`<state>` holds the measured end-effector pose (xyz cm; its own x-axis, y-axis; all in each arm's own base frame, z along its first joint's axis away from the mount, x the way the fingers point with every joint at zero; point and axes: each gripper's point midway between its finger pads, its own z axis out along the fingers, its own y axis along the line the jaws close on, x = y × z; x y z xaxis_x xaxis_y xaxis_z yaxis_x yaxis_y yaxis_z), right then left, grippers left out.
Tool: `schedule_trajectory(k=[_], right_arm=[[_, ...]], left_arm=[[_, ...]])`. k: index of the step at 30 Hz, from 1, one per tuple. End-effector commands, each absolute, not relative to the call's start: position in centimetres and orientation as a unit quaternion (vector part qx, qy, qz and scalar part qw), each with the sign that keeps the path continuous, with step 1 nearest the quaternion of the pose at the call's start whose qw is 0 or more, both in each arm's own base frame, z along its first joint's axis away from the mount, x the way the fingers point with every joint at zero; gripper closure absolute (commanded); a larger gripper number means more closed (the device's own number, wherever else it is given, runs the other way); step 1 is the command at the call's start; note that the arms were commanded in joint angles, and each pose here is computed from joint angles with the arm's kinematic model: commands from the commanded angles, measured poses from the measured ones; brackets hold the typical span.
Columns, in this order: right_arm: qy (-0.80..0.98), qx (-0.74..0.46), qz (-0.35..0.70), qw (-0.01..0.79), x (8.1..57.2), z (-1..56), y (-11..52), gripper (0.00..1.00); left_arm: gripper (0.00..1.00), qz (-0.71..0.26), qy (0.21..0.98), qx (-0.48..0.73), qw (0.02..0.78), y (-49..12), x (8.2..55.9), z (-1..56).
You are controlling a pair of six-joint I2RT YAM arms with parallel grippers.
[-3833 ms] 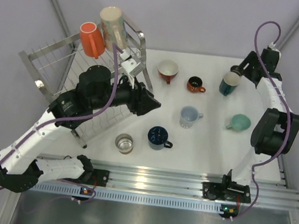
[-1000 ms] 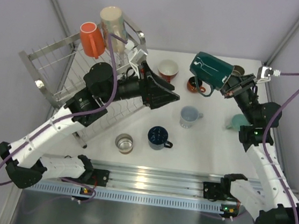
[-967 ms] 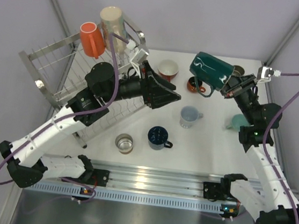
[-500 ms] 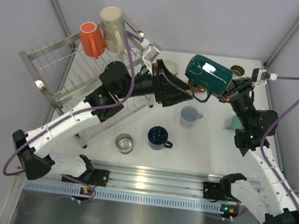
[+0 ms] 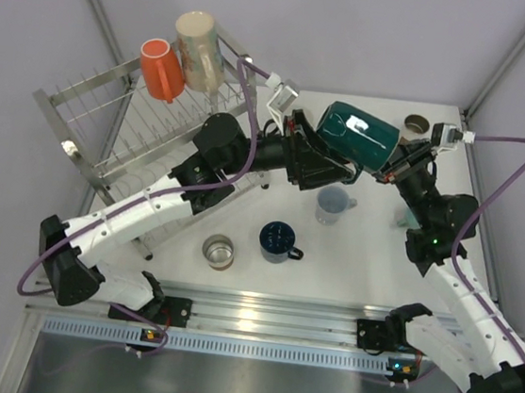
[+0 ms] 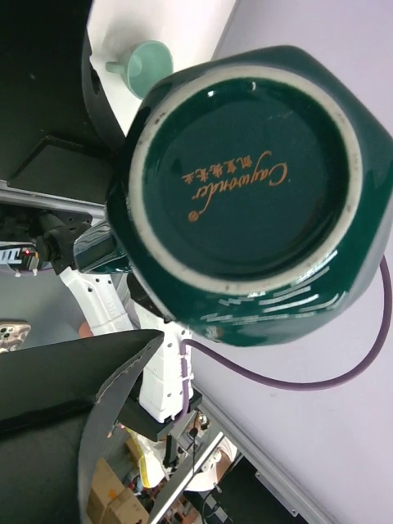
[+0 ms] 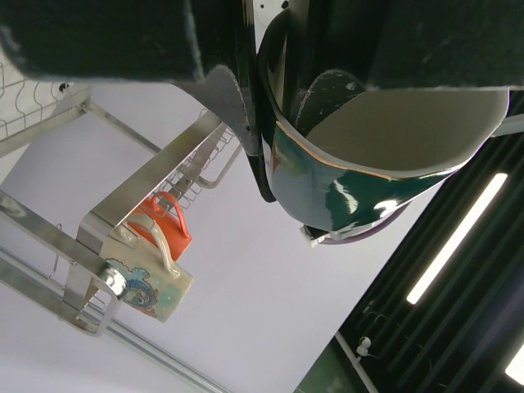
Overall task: Load the cups into the dish rack
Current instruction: Pass the cup from the right arm to the left
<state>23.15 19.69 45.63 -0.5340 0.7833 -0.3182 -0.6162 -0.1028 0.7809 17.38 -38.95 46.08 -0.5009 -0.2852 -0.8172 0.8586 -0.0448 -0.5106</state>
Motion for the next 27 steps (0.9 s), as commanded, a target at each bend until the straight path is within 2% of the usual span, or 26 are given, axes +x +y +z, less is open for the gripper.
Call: schedule_trajectory(k=[1,6,7,13,14,17,20,24,27], right_arm=[[0.399,0.057,0.760,0.510,20.8,49.4,18.7,1.00],[0.408,0.063,0.759,0.503,21.0,48.2,19.3,1.00],[0.408,0.062,0.760,0.502,21.0,48.1,19.4,1.00],[0.419,0.061,0.762,0.490,21.2,47.3,20.2,1.00],[0.423,0.063,0.761,0.489,21.4,47.1,20.3,1.00],[0.428,0.064,0.759,0.486,21.3,46.5,20.4,1.00],[0.436,0.066,0.753,0.488,21.4,45.8,20.4,0.98],[0.446,0.071,0.743,0.494,21.5,45.2,20.3,0.83],[0.447,0.074,0.735,0.504,21.4,45.3,19.9,0.77]], left_arm=[[0.35,-0.696,0.505,0.262,0.439,-38.8,16.7,47.9],[0.42,-0.699,0.504,0.254,0.439,-39.0,17.0,48.0],[0.49,-0.699,0.506,0.252,0.439,-39.0,17.1,47.9],[0.72,-0.698,0.512,0.241,0.439,-39.3,17.5,47.6],[0.83,-0.698,0.513,0.240,0.439,-39.3,17.6,47.6],[1.00,-0.699,0.512,0.239,0.439,-39.2,17.5,47.7],[1.00,-0.696,0.514,0.231,0.445,-39.0,17.7,47.7],[1.00,-0.688,0.519,0.222,0.456,-38.5,18.0,47.6],[1.00,-0.681,0.524,0.216,0.464,-38.3,18.3,48.0]])
